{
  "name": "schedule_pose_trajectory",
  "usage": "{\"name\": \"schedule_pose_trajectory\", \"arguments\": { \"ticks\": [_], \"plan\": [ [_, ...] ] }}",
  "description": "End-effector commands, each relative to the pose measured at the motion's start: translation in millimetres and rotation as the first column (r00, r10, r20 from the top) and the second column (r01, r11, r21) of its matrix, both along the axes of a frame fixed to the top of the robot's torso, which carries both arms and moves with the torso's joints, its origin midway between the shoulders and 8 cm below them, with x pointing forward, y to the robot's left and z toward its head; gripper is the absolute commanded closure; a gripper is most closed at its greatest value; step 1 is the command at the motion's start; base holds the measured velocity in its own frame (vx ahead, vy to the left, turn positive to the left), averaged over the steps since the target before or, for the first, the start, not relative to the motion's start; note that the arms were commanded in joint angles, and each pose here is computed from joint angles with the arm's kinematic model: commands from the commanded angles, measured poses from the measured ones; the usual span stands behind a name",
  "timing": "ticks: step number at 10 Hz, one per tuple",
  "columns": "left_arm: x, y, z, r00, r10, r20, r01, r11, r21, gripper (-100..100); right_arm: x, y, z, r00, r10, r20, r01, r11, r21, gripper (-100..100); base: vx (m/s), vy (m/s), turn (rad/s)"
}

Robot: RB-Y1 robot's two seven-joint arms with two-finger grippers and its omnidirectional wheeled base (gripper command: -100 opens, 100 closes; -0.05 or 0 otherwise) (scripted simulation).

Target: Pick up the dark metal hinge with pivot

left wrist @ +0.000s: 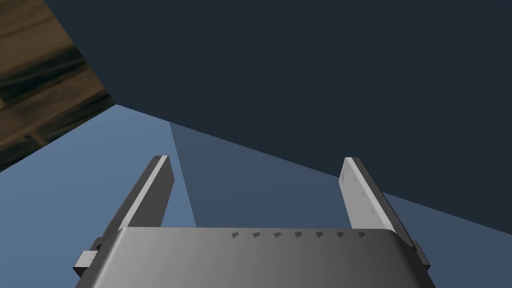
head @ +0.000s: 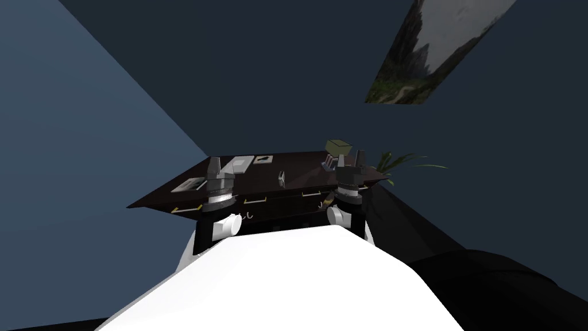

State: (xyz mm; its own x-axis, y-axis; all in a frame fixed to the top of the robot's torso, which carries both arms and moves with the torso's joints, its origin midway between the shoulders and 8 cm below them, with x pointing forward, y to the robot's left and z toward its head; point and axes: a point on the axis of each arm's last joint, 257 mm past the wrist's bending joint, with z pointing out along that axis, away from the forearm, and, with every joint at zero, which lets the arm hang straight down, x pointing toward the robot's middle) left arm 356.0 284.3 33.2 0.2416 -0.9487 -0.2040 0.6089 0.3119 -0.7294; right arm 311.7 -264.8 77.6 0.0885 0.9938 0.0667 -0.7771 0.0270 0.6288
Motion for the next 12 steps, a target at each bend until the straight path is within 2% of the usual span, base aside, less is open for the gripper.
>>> {"name": "schedule_pose_trajectory", "arguments": {
  "ticks": [1,2,3,4,5,6,7,8,9,11,12],
  "plan": [
    [11.1,-4.5,1.2,1.0,0.002,-0.028,-0.001,0.998,0.069,-100,0.0,0.0,0.0,1.0,0.0,0.0,0.0,1.0,0.0,0,-0.058,-0.02,-0.214],
    [13.8,-3.8,-2.1,0.999,0.004,-0.045,-0.001,0.998,0.067,-100,0.0,0.0,0.0,1.0,0.0,0.0,0.0,1.0,0.0,0,-0.042,-0.011,-0.048],
    [21.3,-5.9,-0.2,0.998,0.013,-0.061,-0.006,0.994,0.113,-100,0.0,0.0,0.0,1.0,0.0,0.0,0.0,1.0,0.0,0,-0.041,-0.011,-0.103],
    [23.4,-5.2,-2.9,0.997,0.015,-0.075,-0.007,0.994,0.112,-100,0.0,0.0,0.0,1.0,0.0,0.0,0.0,1.0,0.0,0,-0.033,-0.006,-0.079],
    [31.3,-6.5,-0.4,0.996,0.03,-0.089,-0.015,0.987,0.159,-100,0.0,0.0,0.0,1.0,0.0,0.0,0.0,1.0,0.0,0,-0.038,-0.013,-0.179],
    [33.7,-5.7,-3.8,0.994,0.032,-0.105,-0.015,0.987,0.158,-100,0.0,0.0,0.0,1.0,0.0,0.0,0.0,1.0,0.0,0,-0.035,-0.006,-0.067],
    [41.0,-6.4,0.5,0.992,0.051,-0.111,-0.027,0.978,0.206,-100,0.0,0.0,0.0,1.0,0.0,0.0,0.0,1.0,0.0,0,-0.05,-0.01,-0.16],
    [44.4,-5.0,-4.5,0.989,0.056,-0.135,-0.027,0.978,0.205,-100,0.0,0.0,0.0,1.0,0.0,0.0,0.0,1.0,0.0,0,-0.043,-0.004,-0.079],
    [50.3,-5.5,2.6,0.989,0.077,-0.129,-0.043,0.966,0.254,-100,0.0,0.0,0.0,1.0,0.0,0.0,0.0,1.0,0.0,0,-0.054,-0.012,-0.144],
    [55.3,-3.1,-5.2,0.983,0.086,-0.165,-0.042,0.967,0.252,-100,0.0,0.0,0.0,1.0,0.0,0.0,0.0,1.0,0.0,0,-0.028,-0.004,-0.055],
    [62.9,-1.8,0.1,0.979,0.114,-0.167,-0.06,0.952,0.299,-100,0.0,0.0,0.0,1.0,0.0,0.0,0.0,1.0,0.0,0,-0.03,-0.005,-0.18]
  ]
}}
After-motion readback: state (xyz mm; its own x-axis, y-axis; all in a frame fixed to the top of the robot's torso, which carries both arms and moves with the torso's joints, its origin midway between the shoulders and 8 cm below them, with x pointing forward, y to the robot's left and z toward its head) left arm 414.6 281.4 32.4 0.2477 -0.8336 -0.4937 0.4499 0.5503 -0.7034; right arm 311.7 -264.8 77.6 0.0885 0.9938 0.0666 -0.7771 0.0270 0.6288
